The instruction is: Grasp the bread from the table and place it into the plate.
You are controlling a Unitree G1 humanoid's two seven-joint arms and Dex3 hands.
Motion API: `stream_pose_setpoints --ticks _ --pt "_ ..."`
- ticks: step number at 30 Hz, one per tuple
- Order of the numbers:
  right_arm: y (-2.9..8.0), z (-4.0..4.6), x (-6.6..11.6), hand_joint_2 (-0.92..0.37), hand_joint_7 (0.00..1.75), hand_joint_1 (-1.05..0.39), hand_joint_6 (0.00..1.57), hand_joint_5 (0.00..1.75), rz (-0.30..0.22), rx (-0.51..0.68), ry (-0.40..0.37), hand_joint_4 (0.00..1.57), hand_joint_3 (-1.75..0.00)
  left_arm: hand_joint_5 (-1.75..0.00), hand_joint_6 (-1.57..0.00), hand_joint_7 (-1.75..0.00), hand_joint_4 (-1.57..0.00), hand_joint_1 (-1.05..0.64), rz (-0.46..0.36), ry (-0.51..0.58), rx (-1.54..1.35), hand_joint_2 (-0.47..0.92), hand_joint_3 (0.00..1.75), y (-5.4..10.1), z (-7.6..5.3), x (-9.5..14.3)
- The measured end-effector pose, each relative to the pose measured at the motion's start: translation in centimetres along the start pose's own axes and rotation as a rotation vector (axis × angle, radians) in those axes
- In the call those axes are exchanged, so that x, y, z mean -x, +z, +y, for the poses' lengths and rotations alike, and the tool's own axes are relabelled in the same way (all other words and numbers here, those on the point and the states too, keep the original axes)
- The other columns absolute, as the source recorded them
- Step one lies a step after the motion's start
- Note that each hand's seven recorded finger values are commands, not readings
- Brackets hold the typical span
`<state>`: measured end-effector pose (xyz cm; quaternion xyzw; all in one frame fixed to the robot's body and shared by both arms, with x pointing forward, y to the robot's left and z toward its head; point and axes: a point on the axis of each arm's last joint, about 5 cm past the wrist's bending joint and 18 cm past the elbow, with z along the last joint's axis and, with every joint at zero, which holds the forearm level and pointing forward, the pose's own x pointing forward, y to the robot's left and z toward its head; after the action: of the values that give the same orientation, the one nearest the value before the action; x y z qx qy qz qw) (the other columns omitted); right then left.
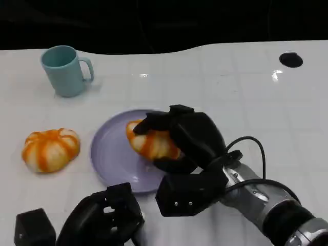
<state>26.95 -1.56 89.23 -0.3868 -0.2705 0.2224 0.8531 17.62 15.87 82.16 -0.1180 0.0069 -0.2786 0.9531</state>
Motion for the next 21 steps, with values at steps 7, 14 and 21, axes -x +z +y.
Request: stream_pose_setpoints --ticks 7,14,21 --pt "0.2 -0.86 -0.4 -0.92 0.0 -0.55 0.29 0.48 -0.008 0.018 0.078 0.0 -0.09 -1.75 -0.77 -1.4 -0.79 -0.53 0.0 -0.001 0.001 0.64 0.66 0.0 0.0 0.0" --pt "0.1 -1.09 0.2 -0.92 0.01 -0.54 0.3 0.51 -0.012 0.012 0.086 0.01 -0.09 -1.75 -0.77 -1.4 -0.79 -0.53 0.0 -0.001 0.001 0.65 0.66 0.0 0.0 0.0" --pt "-0.7 -1.84 1.6 -0.92 0.03 -0.53 0.36 0.6 -0.01 0.002 0.07 0.07 -0.1 -1.75 -0.77 -1.4 -0.8 -0.53 0.0 -0.003 0.001 0.65 0.66 -0.1 0.0 -0.1"
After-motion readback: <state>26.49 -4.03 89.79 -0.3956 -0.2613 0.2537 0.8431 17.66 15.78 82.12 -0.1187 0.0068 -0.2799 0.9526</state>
